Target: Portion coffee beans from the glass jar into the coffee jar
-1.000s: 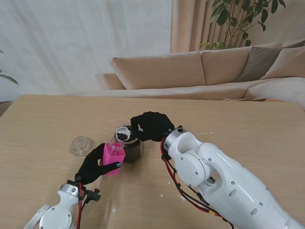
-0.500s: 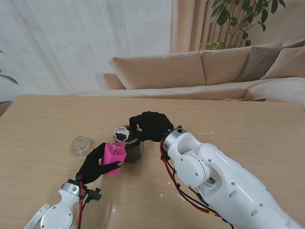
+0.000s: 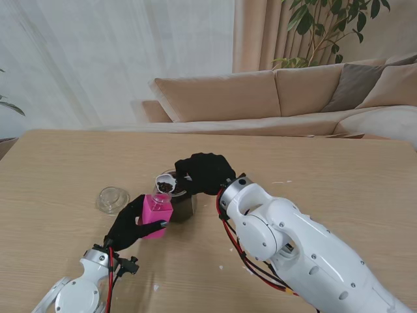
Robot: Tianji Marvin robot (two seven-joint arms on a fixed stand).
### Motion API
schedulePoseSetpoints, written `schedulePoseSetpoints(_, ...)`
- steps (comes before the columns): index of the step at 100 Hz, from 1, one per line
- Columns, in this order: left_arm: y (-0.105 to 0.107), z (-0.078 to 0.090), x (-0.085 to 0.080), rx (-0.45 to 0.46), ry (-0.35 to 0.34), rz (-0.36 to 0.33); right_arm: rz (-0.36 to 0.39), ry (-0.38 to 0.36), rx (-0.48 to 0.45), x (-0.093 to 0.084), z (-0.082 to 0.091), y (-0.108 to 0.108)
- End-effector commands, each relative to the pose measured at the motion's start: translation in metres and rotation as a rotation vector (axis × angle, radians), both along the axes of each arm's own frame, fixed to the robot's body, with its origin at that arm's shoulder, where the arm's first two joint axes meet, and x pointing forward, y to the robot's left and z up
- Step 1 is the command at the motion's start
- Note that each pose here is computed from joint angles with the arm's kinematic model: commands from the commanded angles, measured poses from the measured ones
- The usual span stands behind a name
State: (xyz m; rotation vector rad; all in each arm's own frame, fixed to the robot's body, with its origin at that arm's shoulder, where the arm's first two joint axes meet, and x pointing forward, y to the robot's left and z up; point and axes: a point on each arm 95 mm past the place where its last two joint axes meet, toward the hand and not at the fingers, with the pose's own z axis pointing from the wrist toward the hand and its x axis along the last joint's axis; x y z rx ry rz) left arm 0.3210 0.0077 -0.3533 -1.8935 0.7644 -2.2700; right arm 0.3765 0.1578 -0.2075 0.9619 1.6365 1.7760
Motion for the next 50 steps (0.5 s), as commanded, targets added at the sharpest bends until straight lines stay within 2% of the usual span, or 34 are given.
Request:
schedulePoseSetpoints(1,-0.0043,0.0023,-0.0020,-0.011,0.002,-0.017,0.013,0.005,-0.011,-0.0026,-0.0030,0.0027)
schedulePoseSetpoints(50,-0.0041,0.0032,-0.0011,-0.029,0.010,-0.007,0.019,-0.115,-0.067,-0.0093,-0.0059,0.0059)
